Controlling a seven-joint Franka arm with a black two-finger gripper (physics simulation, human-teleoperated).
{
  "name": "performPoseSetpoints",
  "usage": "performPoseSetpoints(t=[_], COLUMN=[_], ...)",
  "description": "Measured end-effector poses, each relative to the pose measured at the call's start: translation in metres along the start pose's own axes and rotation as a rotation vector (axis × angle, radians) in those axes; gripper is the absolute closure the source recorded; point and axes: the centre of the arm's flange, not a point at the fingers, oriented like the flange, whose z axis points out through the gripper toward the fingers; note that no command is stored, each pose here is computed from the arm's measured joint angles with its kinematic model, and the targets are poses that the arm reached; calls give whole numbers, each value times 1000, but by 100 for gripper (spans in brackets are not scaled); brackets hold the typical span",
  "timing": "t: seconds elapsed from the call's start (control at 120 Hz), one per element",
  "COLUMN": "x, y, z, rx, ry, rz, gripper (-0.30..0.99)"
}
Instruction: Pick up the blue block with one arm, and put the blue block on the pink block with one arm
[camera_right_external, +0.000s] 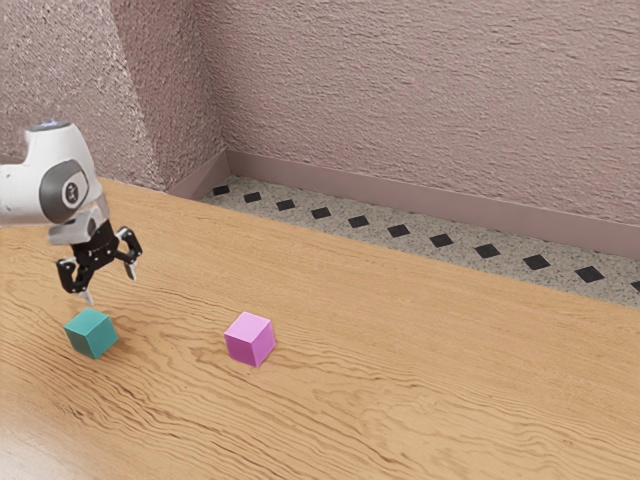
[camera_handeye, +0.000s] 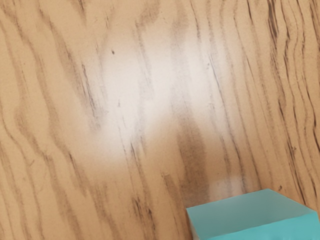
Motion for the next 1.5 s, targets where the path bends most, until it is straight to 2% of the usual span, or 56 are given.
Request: performPoseSetpoints(t=[0.15, 0.242, 0.367, 0.925, 1.5], x=[-5, -27, -38, -41, -47], y=[-1, 15, 27, 40, 48], z=[8, 10, 12, 48, 81], rx=[1, 3, -1, -66, -115], ry=[-2, -9, -5, 48, 85], rz=[14, -42, -106, -238, -285], gripper=[0, 0, 0, 0, 0])
